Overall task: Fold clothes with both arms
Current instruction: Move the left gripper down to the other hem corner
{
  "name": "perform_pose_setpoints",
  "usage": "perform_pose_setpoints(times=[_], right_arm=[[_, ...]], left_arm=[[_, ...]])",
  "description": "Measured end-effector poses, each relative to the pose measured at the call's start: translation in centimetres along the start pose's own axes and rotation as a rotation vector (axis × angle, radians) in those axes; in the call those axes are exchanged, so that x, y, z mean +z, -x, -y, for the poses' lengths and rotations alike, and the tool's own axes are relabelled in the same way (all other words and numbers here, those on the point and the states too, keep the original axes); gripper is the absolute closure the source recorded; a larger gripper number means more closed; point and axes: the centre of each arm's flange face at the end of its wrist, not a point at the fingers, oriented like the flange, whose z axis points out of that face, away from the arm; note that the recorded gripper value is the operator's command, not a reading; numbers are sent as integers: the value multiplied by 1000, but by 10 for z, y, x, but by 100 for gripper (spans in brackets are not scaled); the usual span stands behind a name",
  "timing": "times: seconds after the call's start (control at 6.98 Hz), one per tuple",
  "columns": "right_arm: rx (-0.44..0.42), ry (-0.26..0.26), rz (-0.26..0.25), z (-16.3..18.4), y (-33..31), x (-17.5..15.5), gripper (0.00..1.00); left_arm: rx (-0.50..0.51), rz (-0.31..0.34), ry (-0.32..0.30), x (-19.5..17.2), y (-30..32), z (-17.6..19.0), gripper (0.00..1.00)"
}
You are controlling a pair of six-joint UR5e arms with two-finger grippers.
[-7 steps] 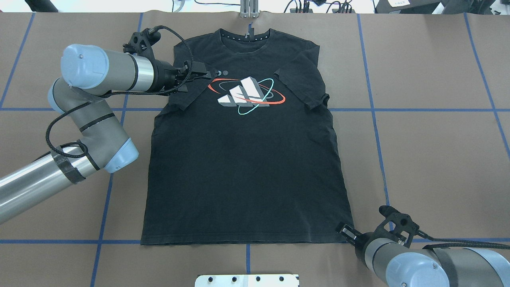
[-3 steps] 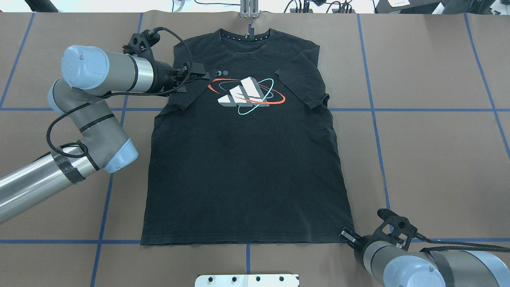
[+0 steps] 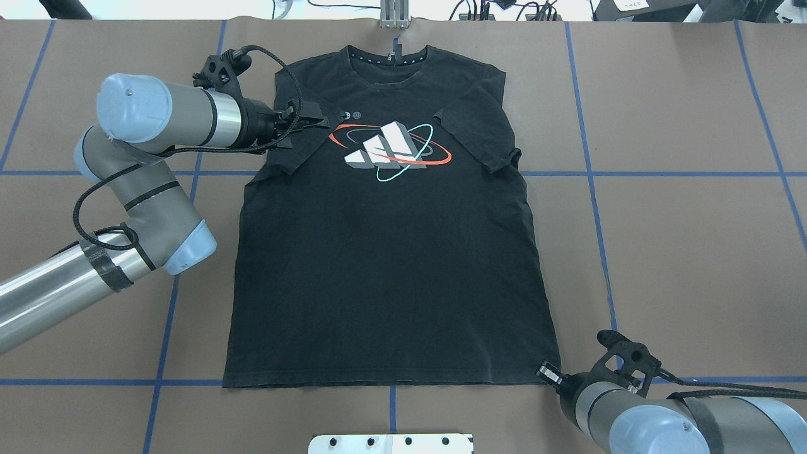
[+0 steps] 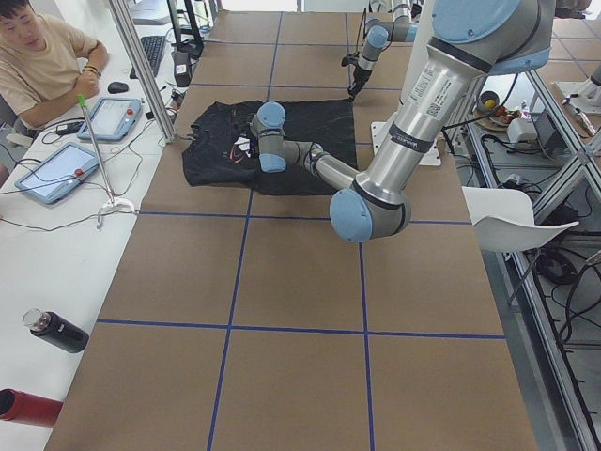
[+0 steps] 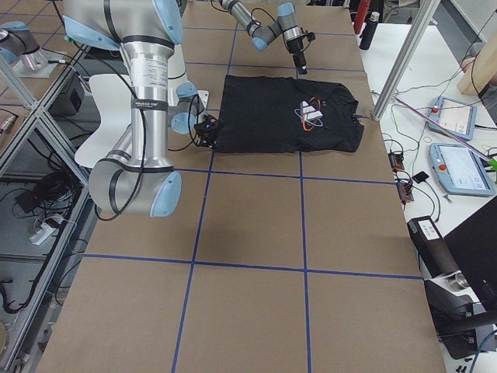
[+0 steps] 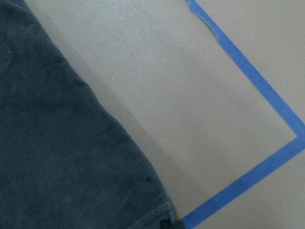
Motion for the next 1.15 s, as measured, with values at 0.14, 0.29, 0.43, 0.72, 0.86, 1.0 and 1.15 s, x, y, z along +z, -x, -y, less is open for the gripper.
perform_pose_setpoints(times=[0.14, 0.29, 0.43, 0.72, 0.86, 1.0, 1.15], right_arm=[[2, 15, 5, -1, 2, -6, 100], [6, 40, 8, -2, 4, -15, 100], [9, 69, 7, -4, 5, -24, 100], [14, 121, -1, -2, 3, -41, 100], [15, 128, -4, -1, 2, -44, 100], [15, 129, -8, 0, 0, -44, 100], [14, 127, -12, 2, -1, -43, 100]], left_arm=[[-62, -11, -2, -3, -6, -3, 0], [-123, -35, -2, -15, -13, -11, 0], [-168, -45, 16, -31, -6, -31, 0], [-226, 25, 52, -63, 26, -93, 1], [-243, 114, 64, -75, 27, -123, 6], [-270, 186, 64, -86, 26, -150, 11], [-304, 221, 59, -93, 29, -176, 15]])
